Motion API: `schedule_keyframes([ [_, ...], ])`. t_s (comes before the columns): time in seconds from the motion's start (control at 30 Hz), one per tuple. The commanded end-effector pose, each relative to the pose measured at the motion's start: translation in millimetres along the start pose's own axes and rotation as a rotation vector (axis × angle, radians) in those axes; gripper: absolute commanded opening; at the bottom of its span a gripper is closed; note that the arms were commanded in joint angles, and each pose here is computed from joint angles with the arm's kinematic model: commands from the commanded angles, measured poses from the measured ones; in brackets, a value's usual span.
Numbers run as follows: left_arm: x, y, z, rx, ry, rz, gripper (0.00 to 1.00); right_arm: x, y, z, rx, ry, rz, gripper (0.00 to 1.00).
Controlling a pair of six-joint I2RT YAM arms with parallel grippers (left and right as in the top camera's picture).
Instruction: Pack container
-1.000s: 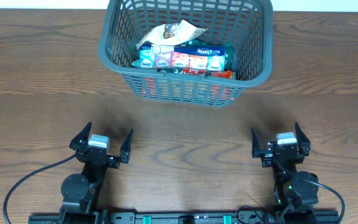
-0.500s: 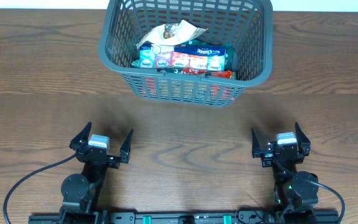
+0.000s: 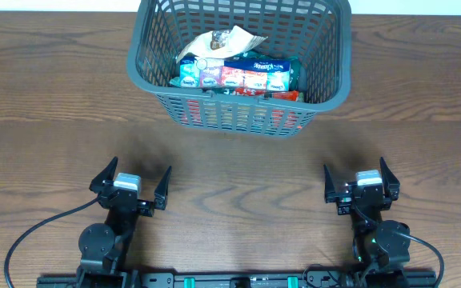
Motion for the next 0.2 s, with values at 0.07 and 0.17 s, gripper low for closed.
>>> schedule_keyframes([
  [0.07, -3.5, 0.6, 9.8, 0.043, -0.02, 0.04, 0.99, -0.1, -0.1, 0.9, -0.003, 0.017, 0.002, 0.99],
  [0.17, -3.5, 0.6, 9.8, 0.043, -0.02, 0.04, 0.99, -0.1, -0.1, 0.9, -0.003, 0.017, 0.002, 0.99],
])
Point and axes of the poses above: each gripper's point midway between its finger pads, its own y axis out along the fingers, its own x axis along the line the jaws close on, z = x × y, the point moved 10 cm from there along -y, back along the fingers, and after that the axes turned 1 degree about -y, right-handed, at the moved point
